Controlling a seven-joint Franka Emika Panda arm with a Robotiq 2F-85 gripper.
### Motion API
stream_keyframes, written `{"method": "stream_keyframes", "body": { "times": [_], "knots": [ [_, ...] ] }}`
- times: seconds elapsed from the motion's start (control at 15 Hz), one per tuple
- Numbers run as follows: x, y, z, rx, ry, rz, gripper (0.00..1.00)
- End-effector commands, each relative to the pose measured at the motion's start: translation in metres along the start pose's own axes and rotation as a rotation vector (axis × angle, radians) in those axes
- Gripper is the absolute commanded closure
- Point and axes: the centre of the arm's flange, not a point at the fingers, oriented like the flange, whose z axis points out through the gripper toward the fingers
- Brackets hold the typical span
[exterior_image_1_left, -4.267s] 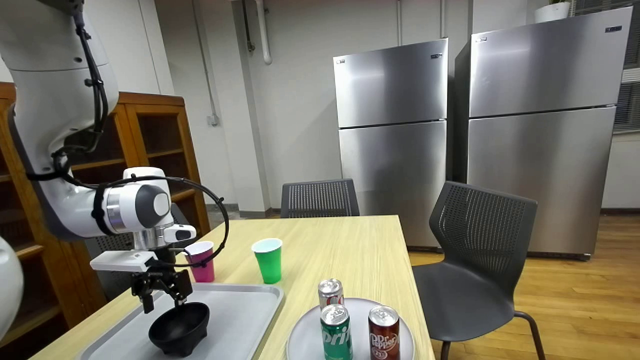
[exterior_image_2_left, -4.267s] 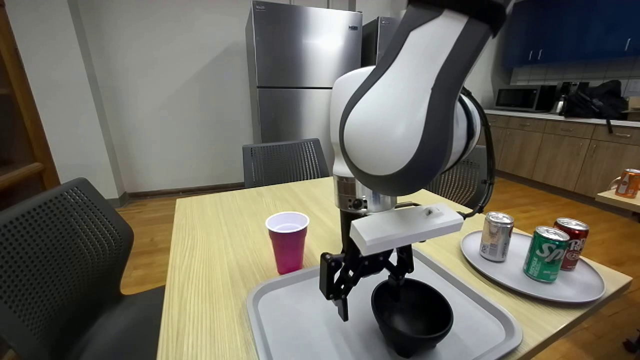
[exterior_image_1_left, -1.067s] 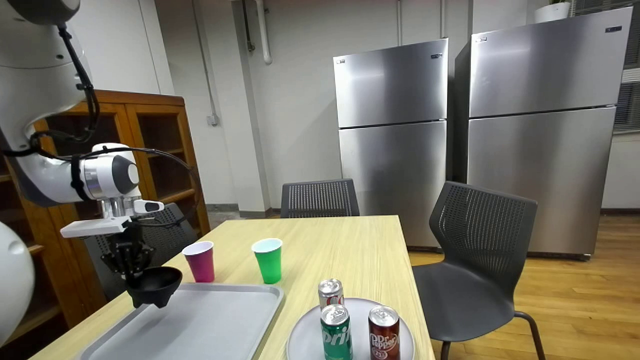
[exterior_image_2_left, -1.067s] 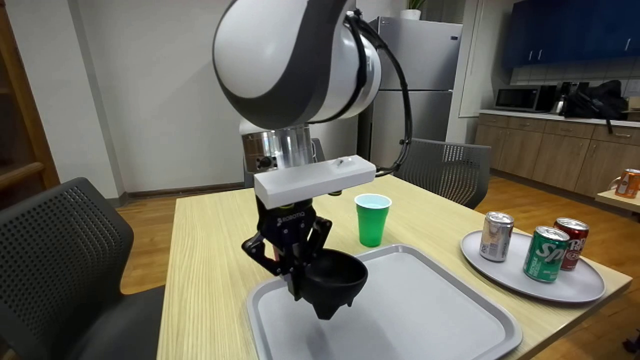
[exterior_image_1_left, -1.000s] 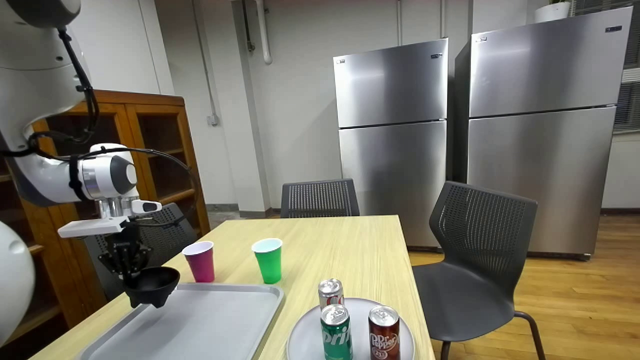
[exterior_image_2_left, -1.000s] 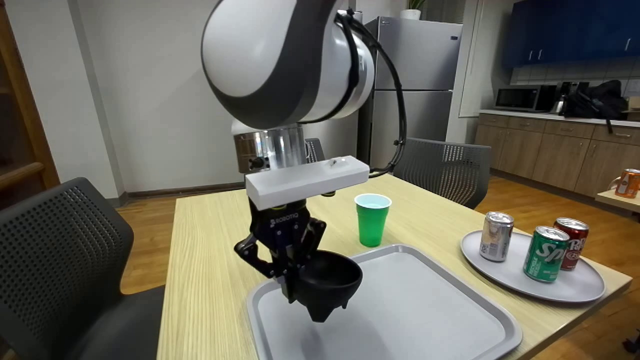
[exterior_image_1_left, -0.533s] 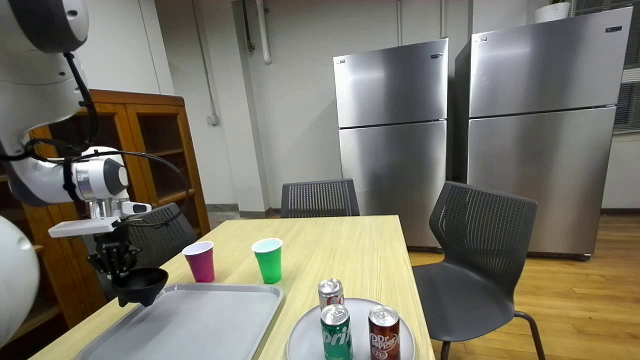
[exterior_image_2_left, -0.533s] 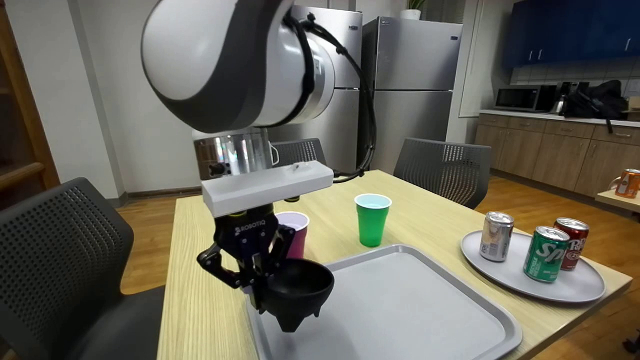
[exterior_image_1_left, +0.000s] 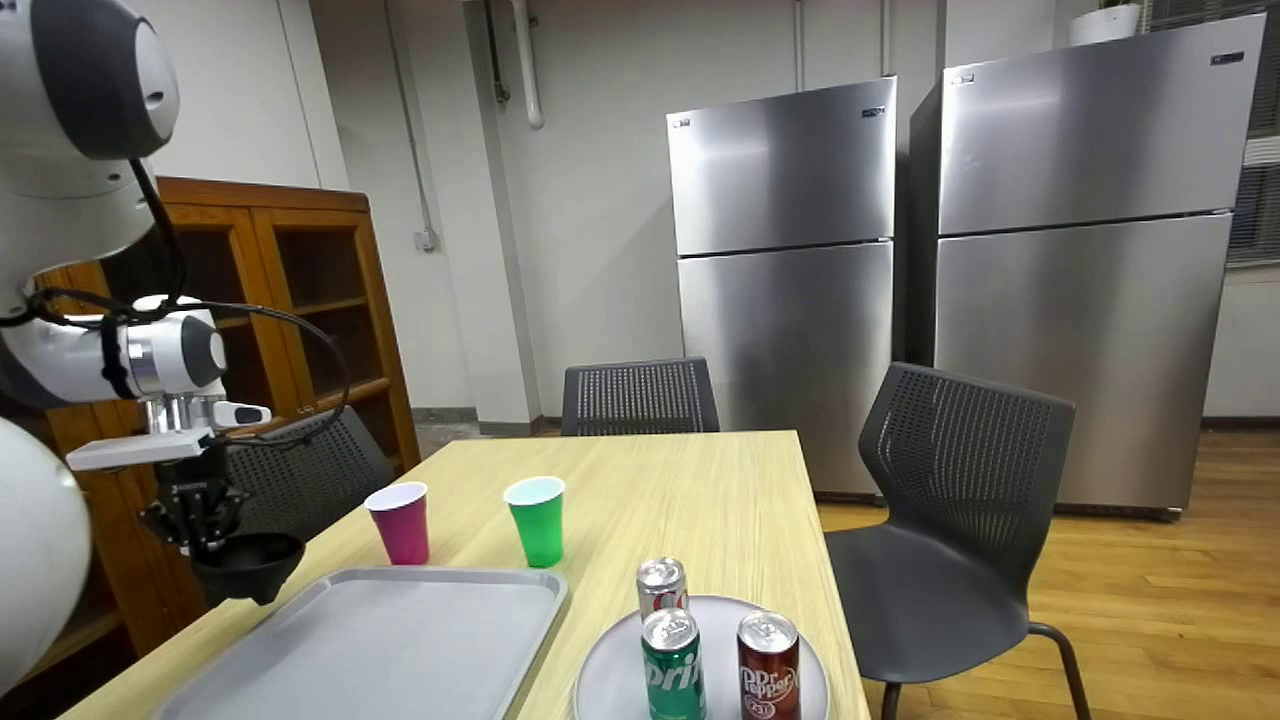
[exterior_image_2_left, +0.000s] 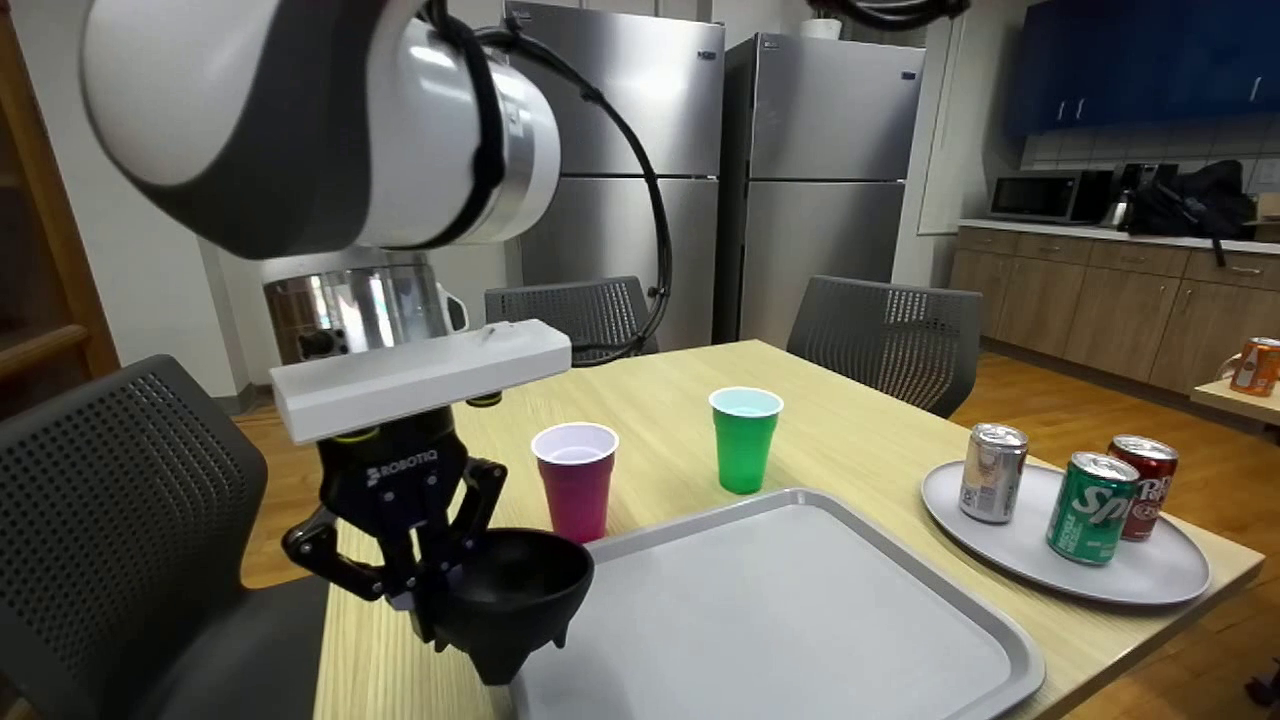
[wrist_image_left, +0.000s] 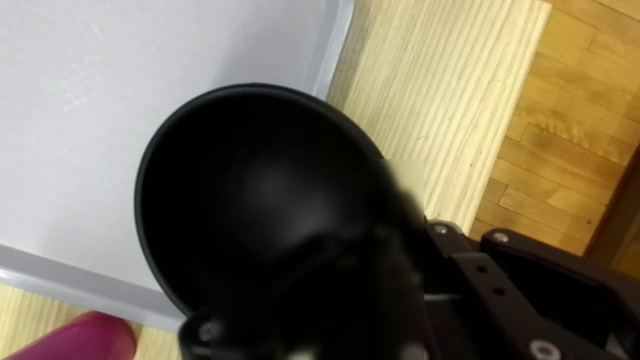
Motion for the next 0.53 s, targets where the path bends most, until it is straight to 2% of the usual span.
{"method": "stream_keyframes", "body": {
  "times": [0.0, 0.47],
  "knots": [
    [0.031, -0.025, 0.002, -0.039, -0.032, -0.057, 0.98],
    [0.044, -0.056, 0.016, -0.115, 0.007, -0.128, 0.98]
  ]
}}
